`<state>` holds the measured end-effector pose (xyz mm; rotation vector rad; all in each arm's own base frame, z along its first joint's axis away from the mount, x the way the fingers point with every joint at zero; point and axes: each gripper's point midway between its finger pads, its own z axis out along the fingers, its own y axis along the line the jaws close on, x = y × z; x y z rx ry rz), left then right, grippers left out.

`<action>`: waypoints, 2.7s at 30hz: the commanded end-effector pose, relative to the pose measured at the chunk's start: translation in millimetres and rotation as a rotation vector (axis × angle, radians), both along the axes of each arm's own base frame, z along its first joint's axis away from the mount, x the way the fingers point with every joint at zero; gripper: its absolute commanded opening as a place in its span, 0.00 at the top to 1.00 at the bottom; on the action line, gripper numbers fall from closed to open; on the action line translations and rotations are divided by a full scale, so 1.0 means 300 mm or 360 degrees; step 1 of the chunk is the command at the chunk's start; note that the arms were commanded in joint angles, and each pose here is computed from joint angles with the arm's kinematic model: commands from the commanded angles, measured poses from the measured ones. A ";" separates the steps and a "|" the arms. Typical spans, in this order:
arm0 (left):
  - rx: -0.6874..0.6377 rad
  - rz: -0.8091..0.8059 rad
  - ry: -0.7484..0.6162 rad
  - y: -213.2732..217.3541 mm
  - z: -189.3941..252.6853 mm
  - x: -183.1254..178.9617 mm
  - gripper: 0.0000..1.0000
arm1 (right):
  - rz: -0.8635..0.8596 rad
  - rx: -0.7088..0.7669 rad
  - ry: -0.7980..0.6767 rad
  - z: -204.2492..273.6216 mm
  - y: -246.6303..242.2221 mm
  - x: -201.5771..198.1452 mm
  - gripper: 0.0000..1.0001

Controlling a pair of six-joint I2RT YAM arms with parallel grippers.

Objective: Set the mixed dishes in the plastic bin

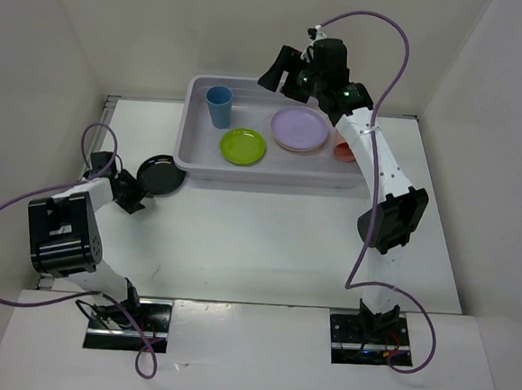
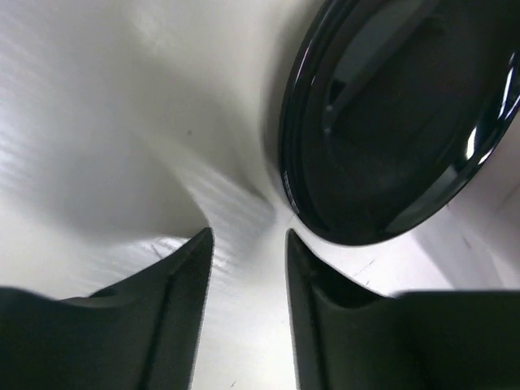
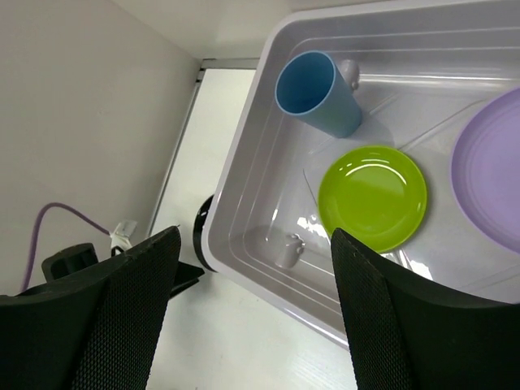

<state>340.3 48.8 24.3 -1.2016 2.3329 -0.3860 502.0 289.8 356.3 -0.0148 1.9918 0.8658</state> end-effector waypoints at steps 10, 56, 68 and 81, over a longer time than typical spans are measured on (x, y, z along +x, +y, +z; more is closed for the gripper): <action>-0.0036 0.0077 -0.0190 0.027 0.019 0.063 0.23 | -0.0010 0.0023 -0.0115 0.161 -0.047 -0.063 0.19; -0.0084 -0.0136 -0.0992 -0.045 0.886 0.247 1.00 | -0.0207 0.0166 -0.0365 0.396 -0.372 -0.310 0.19; -0.0221 -0.0613 -0.0744 -0.529 0.654 0.490 1.00 | -0.0255 0.0153 -0.0359 0.356 -0.425 -0.444 0.19; -0.0126 -0.0723 -0.0418 -0.711 0.338 0.652 1.00 | -0.0270 0.0152 -0.0362 0.353 -0.449 -0.487 0.18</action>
